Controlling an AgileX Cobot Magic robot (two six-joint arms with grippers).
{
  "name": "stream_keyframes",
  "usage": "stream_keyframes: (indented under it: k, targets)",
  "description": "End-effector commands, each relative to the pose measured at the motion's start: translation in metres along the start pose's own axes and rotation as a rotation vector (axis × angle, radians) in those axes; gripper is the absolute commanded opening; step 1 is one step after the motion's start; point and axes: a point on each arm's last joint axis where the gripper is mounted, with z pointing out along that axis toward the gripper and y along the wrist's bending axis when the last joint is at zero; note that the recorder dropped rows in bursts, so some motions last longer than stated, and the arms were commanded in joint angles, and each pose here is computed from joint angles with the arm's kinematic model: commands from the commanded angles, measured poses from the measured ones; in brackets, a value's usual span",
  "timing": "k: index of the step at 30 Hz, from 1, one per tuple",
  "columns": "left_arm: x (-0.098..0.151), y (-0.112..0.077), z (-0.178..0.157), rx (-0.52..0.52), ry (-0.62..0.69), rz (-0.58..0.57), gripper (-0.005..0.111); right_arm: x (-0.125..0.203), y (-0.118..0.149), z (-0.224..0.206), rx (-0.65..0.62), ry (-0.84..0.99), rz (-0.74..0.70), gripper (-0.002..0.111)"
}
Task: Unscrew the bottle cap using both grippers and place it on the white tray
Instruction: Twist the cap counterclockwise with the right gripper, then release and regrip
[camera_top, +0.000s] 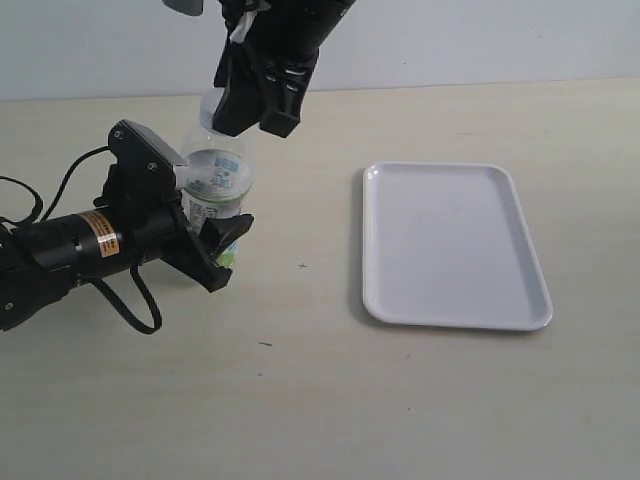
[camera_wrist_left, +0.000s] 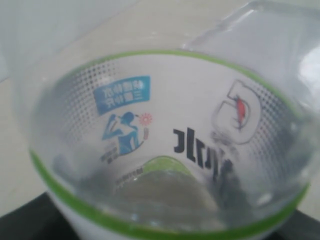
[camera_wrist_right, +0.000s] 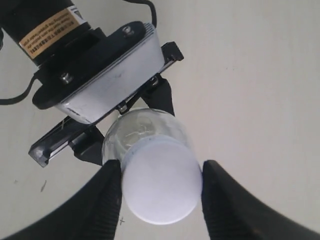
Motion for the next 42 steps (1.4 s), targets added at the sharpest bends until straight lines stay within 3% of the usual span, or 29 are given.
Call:
stream_keyframes:
  k: [1, 15, 21, 26, 30, 37, 42]
  targets:
    - [-0.004, 0.001, -0.001, -0.013, -0.011, -0.042, 0.000, 0.001, 0.003, -0.004, -0.023, 0.024, -0.163, 0.000]
    - [-0.004, 0.001, -0.001, -0.013, -0.004, -0.085, 0.000, 0.002, 0.004, -0.004, -0.043, 0.018, -0.676, 0.000]
    - [-0.004, 0.001, -0.001, -0.013, -0.002, -0.085, 0.000, 0.001, 0.004, -0.004, -0.046, 0.009, -0.792, 0.000]
    - [-0.003, 0.001, -0.001, -0.013, 0.001, -0.087, 0.000, 0.000, 0.004, -0.004, -0.045, -0.004, -0.794, 0.000]
    - [-0.003, 0.001, -0.001, -0.013, 0.001, -0.087, 0.000, 0.000, 0.006, -0.004, -0.057, -0.005, -0.752, 0.010]
    - [-0.003, 0.001, -0.001, -0.013, 0.000, -0.060, 0.000, -0.007, 0.008, -0.016, -0.034, -0.027, -0.390, 0.054]
    - [-0.003, 0.001, -0.001, -0.012, 0.001, -0.031, 0.000, -0.012, 0.007, -0.029, 0.022, -0.039, -0.089, 0.059]
